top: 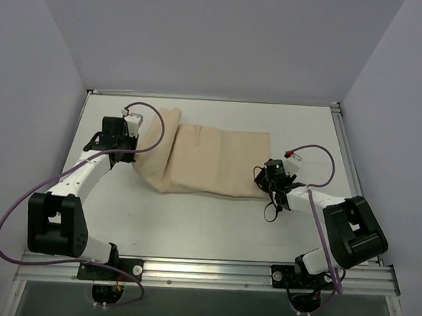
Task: Open and lay out the surgical kit
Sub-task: Open the surgical kit at the center of the board.
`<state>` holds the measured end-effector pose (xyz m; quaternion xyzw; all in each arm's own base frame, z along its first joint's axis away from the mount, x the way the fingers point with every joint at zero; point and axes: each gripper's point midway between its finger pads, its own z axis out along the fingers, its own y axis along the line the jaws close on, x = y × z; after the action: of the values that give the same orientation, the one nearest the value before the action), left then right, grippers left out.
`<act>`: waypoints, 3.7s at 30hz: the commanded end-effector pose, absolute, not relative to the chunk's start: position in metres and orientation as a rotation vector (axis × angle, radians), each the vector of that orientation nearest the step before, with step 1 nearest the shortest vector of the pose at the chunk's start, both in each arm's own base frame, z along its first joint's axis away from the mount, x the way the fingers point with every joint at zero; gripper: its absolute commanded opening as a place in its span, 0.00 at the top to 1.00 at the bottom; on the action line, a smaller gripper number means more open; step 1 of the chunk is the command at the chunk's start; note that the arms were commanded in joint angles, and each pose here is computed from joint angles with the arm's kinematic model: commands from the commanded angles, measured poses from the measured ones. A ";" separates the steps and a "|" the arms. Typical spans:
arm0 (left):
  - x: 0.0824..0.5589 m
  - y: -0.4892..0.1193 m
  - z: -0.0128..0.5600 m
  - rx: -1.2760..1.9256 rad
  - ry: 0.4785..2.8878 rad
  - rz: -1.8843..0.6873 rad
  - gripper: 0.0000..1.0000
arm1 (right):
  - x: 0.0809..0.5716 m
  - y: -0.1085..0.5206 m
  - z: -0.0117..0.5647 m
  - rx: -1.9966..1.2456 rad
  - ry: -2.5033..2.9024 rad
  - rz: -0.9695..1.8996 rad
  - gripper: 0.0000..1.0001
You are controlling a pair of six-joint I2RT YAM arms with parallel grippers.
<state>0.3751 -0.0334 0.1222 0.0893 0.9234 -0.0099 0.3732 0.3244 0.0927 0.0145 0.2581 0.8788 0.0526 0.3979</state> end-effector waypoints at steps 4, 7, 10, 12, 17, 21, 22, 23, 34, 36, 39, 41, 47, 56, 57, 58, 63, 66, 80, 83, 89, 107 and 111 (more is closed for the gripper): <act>0.356 -0.018 0.112 0.318 2.391 0.075 0.98 | 0.316 0.099 0.004 0.609 2.291 0.113 0.43; 0.349 -0.006 0.098 0.314 2.447 0.115 0.98 | 0.315 0.099 0.004 0.607 2.290 0.115 0.43; 0.344 0.005 0.090 0.287 2.493 0.142 0.98 | 0.316 0.099 0.005 0.604 2.288 0.113 0.43; 0.339 0.013 0.087 0.266 2.520 0.168 0.98 | 0.316 0.099 0.007 0.603 2.285 0.113 0.43; 0.322 0.029 0.082 0.251 2.577 0.263 0.92 | 0.318 0.096 0.018 0.587 2.269 0.092 0.43; 0.311 0.039 0.087 0.284 2.608 0.333 0.60 | 0.321 0.095 0.032 0.574 2.249 0.092 0.42; 0.308 0.041 0.089 0.289 2.618 0.341 0.54 | 0.323 0.096 0.039 0.566 2.240 0.098 0.42; 0.300 0.043 0.092 0.299 2.646 0.342 0.49 | 0.324 0.096 0.044 0.558 2.236 0.101 0.41; 0.353 0.020 0.168 0.257 2.489 0.135 0.44 | 0.364 0.125 0.107 0.270 2.216 0.180 0.41; 0.372 0.014 0.146 0.234 2.526 0.093 0.45 | 0.374 0.135 0.109 0.247 2.218 0.225 0.52; 0.392 -0.017 0.118 0.289 2.549 -0.041 0.49 | 0.380 0.152 0.088 0.212 2.272 0.300 0.69; 0.397 -0.024 0.101 0.293 2.575 -0.071 0.50 | 0.379 0.153 0.065 0.219 2.317 0.308 0.82; 0.390 0.003 0.025 0.248 2.758 0.071 0.53 | 0.368 0.118 0.003 0.424 2.409 0.312 0.94; 0.380 0.048 0.026 0.047 2.804 0.073 0.53 | 0.373 0.062 -0.008 0.565 2.413 0.204 0.96; 0.381 0.047 0.032 0.044 2.793 0.055 0.52 | 0.375 0.059 -0.004 0.560 2.418 0.190 0.96; 0.387 0.041 0.044 0.053 2.771 0.007 0.52 | 0.382 0.058 0.005 0.543 2.402 0.187 0.95; 0.434 0.014 0.115 0.067 2.557 -0.151 0.45 | 0.443 0.053 0.076 0.431 2.246 0.147 0.91; 0.471 0.014 0.137 0.019 2.470 -0.128 0.45 | 0.467 0.059 0.080 0.371 2.250 0.156 0.89; 0.557 0.016 0.087 0.007 2.501 0.062 0.45 | 0.525 0.073 0.051 0.248 2.334 0.153 0.73; 0.563 0.021 0.074 -0.020 2.526 0.078 0.45 | 0.523 0.069 0.039 0.232 2.362 0.124 0.67; 0.564 0.014 0.045 -0.015 2.595 0.017 0.45 | 0.521 0.071 0.016 0.229 2.407 0.149 0.58; 0.568 -0.005 0.046 0.070 2.557 -0.125 0.93 | 0.524 0.071 0.024 0.180 2.388 0.154 0.74; 0.571 -0.004 0.062 0.082 2.513 -0.121 0.98 | 0.528 0.074 0.051 0.150 2.318 0.179 0.78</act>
<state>0.5601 -0.0037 0.0277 0.0210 0.9641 -0.0400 0.2616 0.5254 0.0775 0.0156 0.0707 0.9255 0.0743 0.3645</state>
